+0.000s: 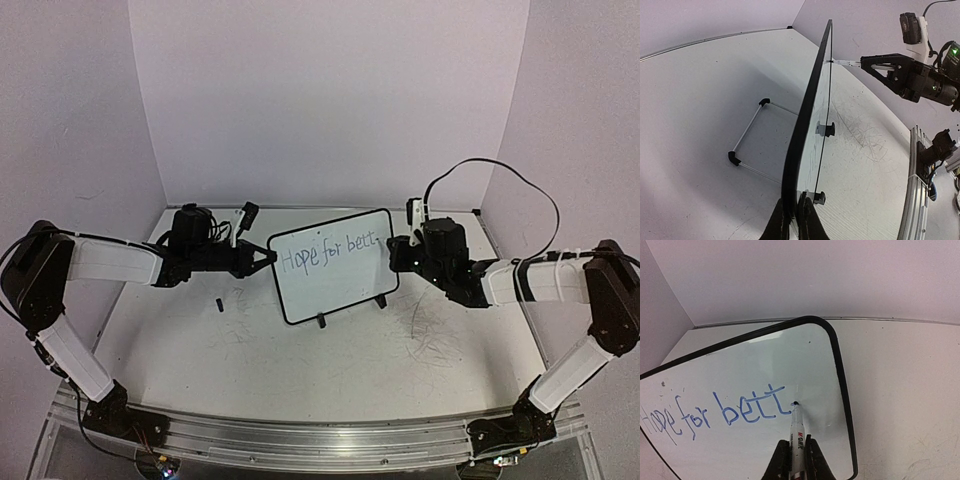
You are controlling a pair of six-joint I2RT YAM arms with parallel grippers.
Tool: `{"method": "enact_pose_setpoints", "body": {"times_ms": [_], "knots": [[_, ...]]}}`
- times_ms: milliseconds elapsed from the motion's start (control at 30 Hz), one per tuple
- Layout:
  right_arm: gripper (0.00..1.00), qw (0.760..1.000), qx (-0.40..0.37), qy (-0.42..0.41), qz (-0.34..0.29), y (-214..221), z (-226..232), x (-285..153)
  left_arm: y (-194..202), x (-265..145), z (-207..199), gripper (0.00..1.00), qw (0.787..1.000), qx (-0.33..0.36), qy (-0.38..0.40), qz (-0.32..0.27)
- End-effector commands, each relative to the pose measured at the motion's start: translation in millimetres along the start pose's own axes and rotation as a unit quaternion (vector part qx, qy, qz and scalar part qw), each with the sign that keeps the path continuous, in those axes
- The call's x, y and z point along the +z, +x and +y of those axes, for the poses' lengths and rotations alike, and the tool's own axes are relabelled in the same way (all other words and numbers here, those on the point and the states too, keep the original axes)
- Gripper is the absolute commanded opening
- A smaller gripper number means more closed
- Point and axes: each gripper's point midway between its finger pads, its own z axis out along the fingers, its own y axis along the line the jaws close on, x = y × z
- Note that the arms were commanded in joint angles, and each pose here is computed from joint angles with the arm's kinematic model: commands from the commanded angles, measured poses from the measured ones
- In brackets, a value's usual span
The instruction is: Write a sentence on the whiteboard
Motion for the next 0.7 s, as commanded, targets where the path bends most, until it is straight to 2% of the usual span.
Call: {"method": "enact_pose_setpoints", "body": {"times_ms": [0, 433, 667], "knots": [[0.00, 0.999, 0.016, 0.027, -0.037, -24.5, -7.9, -3.4, 2.5, -3.3, 10.7, 0.00, 0.999, 0.022, -0.032, 0.007], [0.00, 0.998, 0.012, -0.002, -0.062, -40.4, 3.5, -7.8, -0.1, -1.9, 10.7, 0.00, 0.999, 0.023, -0.030, 0.006], [0.00, 0.998, 0.011, -0.017, -0.053, -35.6, 9.3, -4.3, -0.5, -2.0, 10.4, 0.00, 0.999, 0.024, -0.030, 0.006]]}}
